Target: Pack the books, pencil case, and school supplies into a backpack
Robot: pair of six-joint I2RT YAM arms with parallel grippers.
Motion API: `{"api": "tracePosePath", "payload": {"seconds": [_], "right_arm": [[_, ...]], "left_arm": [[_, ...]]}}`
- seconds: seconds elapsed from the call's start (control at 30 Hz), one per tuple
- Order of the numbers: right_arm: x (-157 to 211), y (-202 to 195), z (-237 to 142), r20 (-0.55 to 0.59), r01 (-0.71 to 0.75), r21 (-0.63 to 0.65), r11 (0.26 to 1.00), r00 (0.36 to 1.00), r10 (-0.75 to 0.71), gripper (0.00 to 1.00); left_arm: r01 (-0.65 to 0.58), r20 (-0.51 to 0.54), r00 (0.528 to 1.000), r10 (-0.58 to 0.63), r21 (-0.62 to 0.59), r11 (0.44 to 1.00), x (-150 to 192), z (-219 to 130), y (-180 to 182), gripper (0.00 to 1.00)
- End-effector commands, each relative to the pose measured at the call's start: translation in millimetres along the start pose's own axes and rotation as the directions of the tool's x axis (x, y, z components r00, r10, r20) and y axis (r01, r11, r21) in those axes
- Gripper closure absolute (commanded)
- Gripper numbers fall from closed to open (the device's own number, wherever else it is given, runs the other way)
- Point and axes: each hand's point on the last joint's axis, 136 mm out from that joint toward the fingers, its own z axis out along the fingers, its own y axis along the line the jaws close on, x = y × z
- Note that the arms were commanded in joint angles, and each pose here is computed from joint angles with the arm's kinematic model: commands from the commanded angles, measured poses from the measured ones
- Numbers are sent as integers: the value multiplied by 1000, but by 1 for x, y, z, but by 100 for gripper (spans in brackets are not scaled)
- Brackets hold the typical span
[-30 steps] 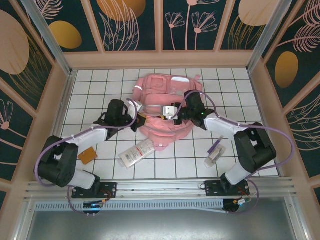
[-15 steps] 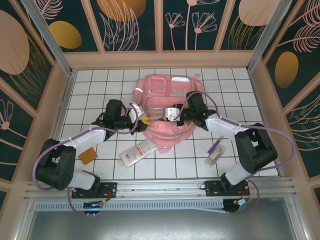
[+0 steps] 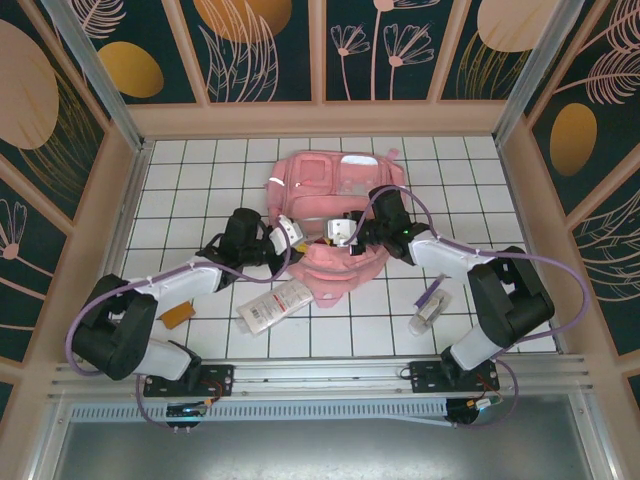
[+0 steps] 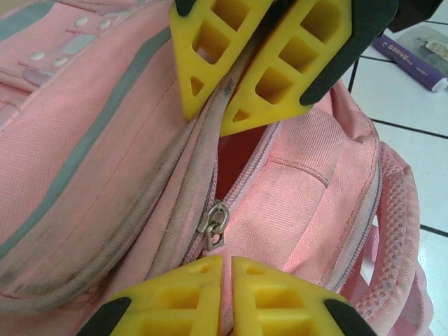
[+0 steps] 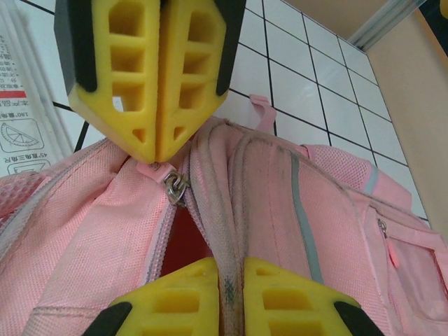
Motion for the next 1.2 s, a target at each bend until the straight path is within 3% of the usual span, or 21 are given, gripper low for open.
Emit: {"api": "tracePosePath", "payload": {"seconds": [0.0,0.23,0.53,0.8,0.97,1.17], "right_arm": [[-28,-7,-4,85,62,35,997,994,-65,100],[-34,-9,-6,98,73,52,996,992,-78,100],[-47,-14,-15,130,93,88,992,986,-103,100],[-52,-15,-17,142,98,93,991,984,-110,100],[-54,-14,-18,152,99,92,991,982,-112,100],[-63,-8,-16,179,109,74,991,976,-121,100]], "left_arm": [[-50,-2,999,50,-10,999,-1,7,1,89],[-23,-15,1000,22,-107,994,-1,10,15,69],[18,-43,999,-33,-304,952,2,8,47,59],[31,-17,999,-41,-373,927,0,-2,54,54],[24,15,1000,-21,-269,963,-5,7,38,58],[12,119,993,4,-135,991,-23,14,16,75]]}}
